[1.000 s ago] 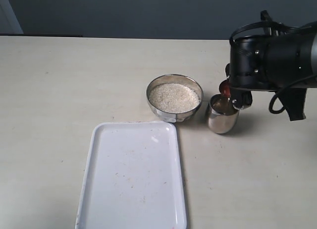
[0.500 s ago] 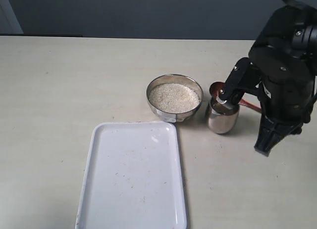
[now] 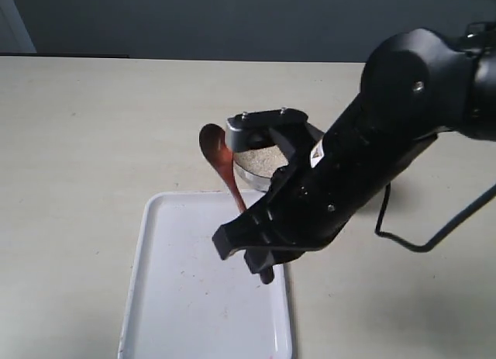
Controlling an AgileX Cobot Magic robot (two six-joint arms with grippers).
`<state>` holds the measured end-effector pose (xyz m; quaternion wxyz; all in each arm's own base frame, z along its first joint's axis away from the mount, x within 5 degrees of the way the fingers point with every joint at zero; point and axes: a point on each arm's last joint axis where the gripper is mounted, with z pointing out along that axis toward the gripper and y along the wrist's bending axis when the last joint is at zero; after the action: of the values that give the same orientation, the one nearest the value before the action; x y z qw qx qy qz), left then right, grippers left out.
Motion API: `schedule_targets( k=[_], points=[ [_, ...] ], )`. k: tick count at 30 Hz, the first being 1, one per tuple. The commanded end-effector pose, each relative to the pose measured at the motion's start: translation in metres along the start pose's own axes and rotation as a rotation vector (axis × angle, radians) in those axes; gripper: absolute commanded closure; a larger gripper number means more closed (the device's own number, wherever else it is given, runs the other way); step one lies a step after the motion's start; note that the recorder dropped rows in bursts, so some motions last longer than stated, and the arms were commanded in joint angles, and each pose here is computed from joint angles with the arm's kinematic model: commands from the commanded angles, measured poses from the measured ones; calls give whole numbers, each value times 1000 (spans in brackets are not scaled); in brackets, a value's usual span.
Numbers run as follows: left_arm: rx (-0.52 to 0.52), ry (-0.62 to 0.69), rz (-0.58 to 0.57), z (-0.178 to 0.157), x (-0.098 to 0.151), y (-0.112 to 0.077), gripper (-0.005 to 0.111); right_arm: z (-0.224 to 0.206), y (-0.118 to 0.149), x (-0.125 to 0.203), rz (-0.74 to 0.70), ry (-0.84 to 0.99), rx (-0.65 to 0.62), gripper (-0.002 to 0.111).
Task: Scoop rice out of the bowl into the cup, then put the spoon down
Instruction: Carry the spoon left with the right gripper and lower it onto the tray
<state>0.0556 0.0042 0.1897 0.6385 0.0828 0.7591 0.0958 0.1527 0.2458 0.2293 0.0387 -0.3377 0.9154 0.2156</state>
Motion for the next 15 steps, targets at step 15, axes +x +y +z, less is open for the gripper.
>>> schedule_targets(
  k=[15],
  points=[
    [4,-20,-4,-1,-2,0,106,93,5,11,32,259,20,106]
  ],
)
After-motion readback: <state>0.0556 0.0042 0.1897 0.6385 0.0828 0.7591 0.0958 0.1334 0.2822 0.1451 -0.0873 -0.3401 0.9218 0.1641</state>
